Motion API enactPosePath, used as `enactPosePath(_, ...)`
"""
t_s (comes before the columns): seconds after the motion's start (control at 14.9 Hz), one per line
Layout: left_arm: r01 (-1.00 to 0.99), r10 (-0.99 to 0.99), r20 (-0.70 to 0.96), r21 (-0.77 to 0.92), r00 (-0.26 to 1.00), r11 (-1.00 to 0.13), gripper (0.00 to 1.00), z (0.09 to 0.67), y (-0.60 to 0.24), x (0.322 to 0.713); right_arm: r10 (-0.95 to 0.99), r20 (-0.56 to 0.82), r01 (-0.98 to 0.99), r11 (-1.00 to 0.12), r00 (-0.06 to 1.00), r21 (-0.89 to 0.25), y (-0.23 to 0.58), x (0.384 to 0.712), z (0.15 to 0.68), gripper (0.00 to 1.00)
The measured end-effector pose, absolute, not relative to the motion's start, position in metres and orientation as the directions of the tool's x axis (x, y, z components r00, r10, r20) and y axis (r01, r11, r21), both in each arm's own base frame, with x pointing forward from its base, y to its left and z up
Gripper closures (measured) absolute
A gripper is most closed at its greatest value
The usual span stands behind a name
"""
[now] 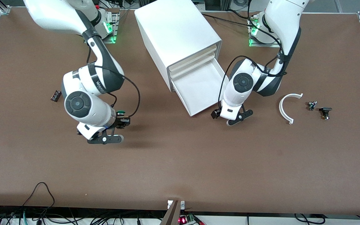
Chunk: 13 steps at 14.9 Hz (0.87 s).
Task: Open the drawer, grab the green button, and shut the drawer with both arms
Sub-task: 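Push the drawer shut with the left gripper while the right gripper sets the button down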
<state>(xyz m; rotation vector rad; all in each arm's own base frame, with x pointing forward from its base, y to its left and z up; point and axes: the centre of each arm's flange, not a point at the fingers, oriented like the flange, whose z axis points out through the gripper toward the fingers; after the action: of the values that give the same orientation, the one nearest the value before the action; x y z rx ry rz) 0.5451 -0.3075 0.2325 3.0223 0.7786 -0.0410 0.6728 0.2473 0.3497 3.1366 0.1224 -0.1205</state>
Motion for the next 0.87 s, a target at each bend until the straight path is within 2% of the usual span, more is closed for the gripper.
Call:
enactPosePath(0.27, 0.461, 0.461, -0.054, -0.008, 0.886, -0.887, 0.00, 0.221, -0.337, 0.515, 0.132, -0.022, 0.132, -0.991, 0.991, 0.002, 0.193, 0.674, 0.311, 0.66)
enactPosePath(0.87, 0.435, 0.433, -0.121, -0.012, 0.893, -0.900, 0.00, 0.216, -0.394, 0.453, 0.096, 0.075, 0.097, -0.995, 0.993, -0.015, 0.144, 0.637, 0.219, 0.66)
